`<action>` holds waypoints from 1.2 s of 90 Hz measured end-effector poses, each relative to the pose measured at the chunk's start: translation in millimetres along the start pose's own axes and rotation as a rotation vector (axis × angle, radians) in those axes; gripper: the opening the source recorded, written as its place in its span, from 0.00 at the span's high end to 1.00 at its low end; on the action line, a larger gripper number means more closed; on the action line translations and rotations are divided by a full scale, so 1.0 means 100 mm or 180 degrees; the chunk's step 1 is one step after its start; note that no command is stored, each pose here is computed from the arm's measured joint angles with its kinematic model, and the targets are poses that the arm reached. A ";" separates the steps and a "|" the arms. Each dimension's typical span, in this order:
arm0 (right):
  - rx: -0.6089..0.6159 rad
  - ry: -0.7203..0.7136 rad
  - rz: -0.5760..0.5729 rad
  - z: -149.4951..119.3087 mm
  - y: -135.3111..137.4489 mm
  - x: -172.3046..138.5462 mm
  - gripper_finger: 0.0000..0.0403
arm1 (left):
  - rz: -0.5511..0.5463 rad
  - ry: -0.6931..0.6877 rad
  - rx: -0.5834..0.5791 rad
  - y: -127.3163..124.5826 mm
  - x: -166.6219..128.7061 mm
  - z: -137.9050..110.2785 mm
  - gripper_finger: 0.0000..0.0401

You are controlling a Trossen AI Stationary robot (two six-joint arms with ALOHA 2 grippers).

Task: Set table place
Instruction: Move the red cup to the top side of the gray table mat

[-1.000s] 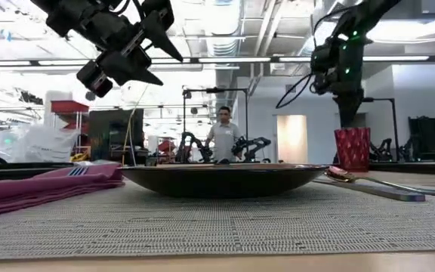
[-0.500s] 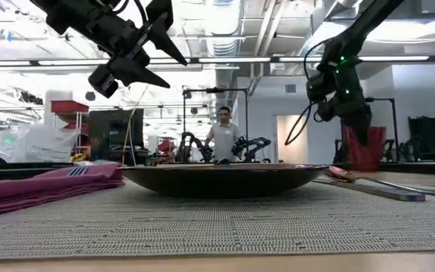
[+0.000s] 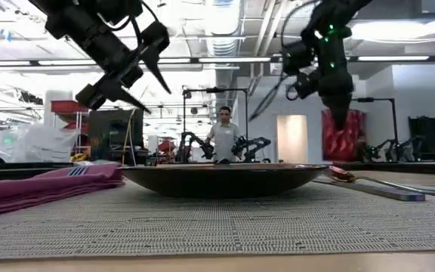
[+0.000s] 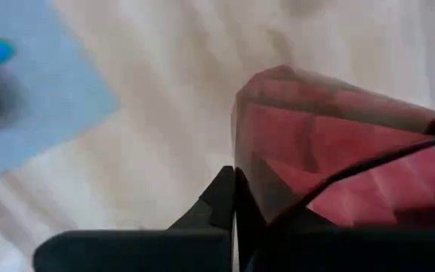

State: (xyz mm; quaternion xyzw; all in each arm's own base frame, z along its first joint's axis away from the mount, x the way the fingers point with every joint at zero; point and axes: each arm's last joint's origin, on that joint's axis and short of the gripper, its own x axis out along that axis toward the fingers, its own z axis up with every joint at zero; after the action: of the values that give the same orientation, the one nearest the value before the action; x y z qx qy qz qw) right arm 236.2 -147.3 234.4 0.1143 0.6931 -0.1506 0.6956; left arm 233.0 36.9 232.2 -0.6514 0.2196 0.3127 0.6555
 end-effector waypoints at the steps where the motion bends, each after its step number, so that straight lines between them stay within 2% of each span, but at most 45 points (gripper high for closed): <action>1: -0.0033 -0.0017 -0.0002 0.01 0.03 0.00 1.00 | 0.0008 -0.0005 0.0002 0.00 0.00 0.01 0.48; 24: -0.0579 -0.0045 0.0055 0.21 0.53 0.17 1.00 | 0.0036 -0.0064 0.0014 0.01 0.00 0.07 0.48; 46: -0.0715 0.0063 0.0092 0.30 0.62 0.33 0.99 | 0.0028 -0.0065 -0.0001 0.01 0.00 0.07 0.48; 57: -0.0757 0.0009 0.0265 0.31 0.65 0.35 0.93 | 0.0028 -0.0065 -0.0006 0.01 0.00 0.07 0.48; 88: -0.0658 -0.0263 0.0334 0.39 0.61 0.18 0.72 | -0.0188 -0.0177 0.0205 -0.06 0.00 0.08 0.48; 96: -0.0637 -0.0253 0.0449 0.36 0.60 0.04 0.68 | -0.0497 -0.0275 0.0237 -0.15 -0.04 0.10 0.48; 101: -0.0676 -0.0335 0.0514 0.31 0.59 -0.15 0.67 | -0.0933 -0.0415 0.0310 -0.28 -0.12 0.11 0.49; 108: -0.0837 -0.0611 0.0620 0.15 0.57 -0.58 0.67 | -0.1558 -0.0734 0.0571 -0.54 -0.36 0.15 0.52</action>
State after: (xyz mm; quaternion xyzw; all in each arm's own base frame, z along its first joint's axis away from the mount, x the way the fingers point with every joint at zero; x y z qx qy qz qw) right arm 271.2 -96.4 289.4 0.0740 0.6230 -0.0009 0.7787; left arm 243.1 49.7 297.2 -0.5846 0.0065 0.1965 0.7872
